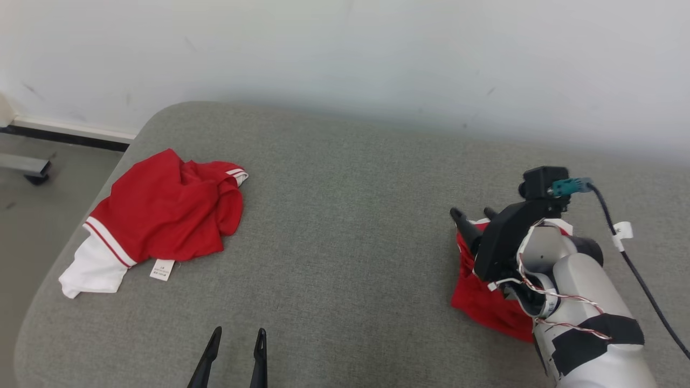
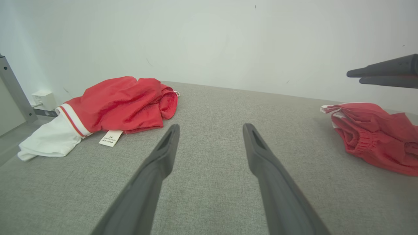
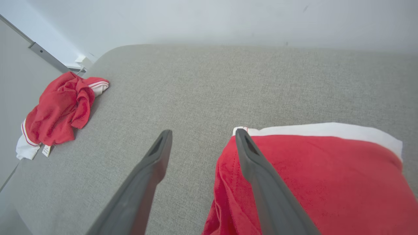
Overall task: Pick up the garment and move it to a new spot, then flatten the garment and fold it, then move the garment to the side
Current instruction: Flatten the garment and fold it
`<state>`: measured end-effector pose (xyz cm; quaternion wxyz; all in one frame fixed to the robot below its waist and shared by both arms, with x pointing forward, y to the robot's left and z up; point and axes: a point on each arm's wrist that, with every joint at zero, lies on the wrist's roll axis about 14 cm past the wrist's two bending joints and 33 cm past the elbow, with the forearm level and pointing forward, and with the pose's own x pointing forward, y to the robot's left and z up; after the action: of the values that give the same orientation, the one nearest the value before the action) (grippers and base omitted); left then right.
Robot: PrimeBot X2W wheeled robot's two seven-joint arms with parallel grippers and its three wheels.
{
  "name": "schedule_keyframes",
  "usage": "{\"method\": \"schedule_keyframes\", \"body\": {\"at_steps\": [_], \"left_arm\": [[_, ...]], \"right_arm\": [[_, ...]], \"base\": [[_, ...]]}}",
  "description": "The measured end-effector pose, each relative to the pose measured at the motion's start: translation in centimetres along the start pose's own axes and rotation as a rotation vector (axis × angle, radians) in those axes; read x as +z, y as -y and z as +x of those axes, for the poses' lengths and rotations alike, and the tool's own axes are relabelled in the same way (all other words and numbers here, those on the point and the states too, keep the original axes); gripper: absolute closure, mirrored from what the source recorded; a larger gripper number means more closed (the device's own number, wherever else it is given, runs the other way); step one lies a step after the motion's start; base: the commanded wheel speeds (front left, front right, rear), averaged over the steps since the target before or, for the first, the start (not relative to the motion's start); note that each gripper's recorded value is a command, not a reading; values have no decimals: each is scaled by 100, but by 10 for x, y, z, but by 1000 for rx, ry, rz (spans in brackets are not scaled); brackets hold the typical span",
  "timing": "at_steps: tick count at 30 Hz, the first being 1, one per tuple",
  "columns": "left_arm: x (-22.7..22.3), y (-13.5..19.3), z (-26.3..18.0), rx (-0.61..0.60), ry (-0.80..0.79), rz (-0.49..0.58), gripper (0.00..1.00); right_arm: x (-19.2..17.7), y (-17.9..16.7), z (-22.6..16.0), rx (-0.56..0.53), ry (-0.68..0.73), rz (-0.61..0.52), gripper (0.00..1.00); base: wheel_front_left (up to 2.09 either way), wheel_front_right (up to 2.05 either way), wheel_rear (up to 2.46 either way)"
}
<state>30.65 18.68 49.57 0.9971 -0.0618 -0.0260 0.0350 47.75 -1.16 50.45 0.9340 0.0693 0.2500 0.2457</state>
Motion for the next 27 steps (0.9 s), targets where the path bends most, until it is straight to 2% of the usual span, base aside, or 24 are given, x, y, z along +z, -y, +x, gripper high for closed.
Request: {"method": "schedule_keyframes", "body": {"at_steps": [3,6,14,20,22,23,27], "left_arm": [[1,2,-1,-5,4,0,0],[4,5,-1,-17,14,-2,0],[6,20,0,-65,25,-16,0],[4,23,-1,-72,18,-24,0],[2,23,-2,-72,12,-24,0],[2,23,-2,-72,10,-24,0],[0,23,-3,-70,5,-25,0]], "right_arm": [[14,8,-7,-25,59,-6,0],[17,33,-23,-97,106,-22,0],[-19,108,-71,-316,145,-53,0],[-53,115,-81,-351,143,-50,0],[-55,113,-80,-349,153,-59,31],[-54,112,-79,-347,162,-62,100],[-55,98,-67,-313,159,-89,100]], "base": [[0,0,0],[0,0,0],[0,0,0],[0,0,0],[0,0,0],[0,0,0],[0,0,0]]}}
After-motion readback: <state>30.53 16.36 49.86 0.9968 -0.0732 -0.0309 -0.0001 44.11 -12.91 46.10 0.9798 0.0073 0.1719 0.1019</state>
